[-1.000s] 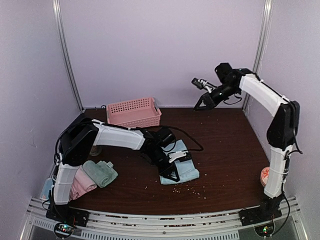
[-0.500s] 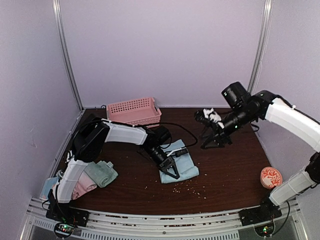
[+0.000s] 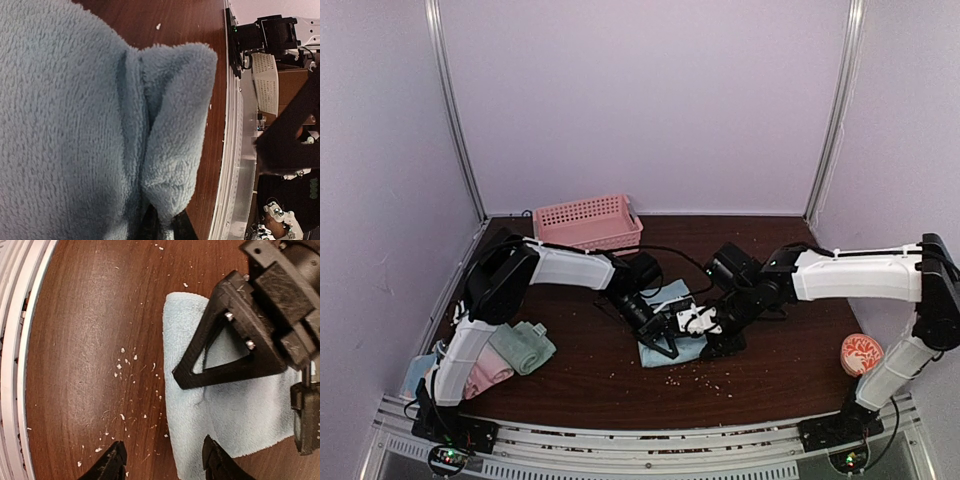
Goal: Roll the towels
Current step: Roll the towel at the center of the board.
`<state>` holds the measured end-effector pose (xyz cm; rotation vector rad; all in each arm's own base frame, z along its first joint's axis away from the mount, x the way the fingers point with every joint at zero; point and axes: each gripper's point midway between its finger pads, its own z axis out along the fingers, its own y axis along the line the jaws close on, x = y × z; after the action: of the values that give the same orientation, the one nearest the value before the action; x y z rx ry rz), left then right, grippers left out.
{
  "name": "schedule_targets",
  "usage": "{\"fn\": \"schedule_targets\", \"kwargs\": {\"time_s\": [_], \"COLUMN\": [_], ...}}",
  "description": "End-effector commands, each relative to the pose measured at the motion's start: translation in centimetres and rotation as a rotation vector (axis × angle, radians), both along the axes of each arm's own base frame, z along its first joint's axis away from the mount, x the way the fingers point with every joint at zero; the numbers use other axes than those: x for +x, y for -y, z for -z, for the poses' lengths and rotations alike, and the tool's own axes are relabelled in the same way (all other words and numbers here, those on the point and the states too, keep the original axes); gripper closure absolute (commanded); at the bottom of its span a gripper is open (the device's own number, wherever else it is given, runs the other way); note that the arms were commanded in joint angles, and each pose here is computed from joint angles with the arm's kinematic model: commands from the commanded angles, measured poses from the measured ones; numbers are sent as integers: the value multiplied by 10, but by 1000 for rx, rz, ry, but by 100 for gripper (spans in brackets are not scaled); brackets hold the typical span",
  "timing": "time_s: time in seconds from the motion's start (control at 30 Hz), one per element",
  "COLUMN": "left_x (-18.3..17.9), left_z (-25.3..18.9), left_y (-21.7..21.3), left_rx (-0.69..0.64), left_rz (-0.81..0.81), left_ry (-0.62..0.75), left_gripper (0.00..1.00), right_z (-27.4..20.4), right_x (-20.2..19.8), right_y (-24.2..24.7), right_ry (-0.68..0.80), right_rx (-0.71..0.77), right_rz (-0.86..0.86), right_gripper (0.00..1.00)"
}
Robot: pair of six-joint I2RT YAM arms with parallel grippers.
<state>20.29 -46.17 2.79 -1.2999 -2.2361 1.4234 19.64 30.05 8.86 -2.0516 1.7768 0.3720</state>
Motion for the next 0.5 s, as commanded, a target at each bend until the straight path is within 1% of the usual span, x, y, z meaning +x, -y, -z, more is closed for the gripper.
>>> {"fn": "schedule_targets", "kwargs": {"time_s": [0.0, 0.1, 0.27, 0.33, 0.47], "left_x": [-4, -6, -7, -7, -7], "left_z": [33, 34, 35, 37, 38], "left_y": [-16, -17, -17, -17, -17], "left_rx": [125, 123, 117, 119, 120], "left_rz": [-20, -15, -9, -9, -9], "left_ry": [-25, -31, -34, -37, -41], "left_gripper": [100, 100, 100, 100, 100], "right_z": [25, 42, 55, 54, 33], "right_x": [7, 9, 11, 12, 8], "right_y": [-4, 2, 6, 4, -4], "right_ry": [97, 136, 179, 185, 184], "right_rx": [-55, -109, -140, -141, -100], "right_rz": [-14, -10, -7, -3, -31], "right_gripper": [49, 53, 56, 59, 60]}}
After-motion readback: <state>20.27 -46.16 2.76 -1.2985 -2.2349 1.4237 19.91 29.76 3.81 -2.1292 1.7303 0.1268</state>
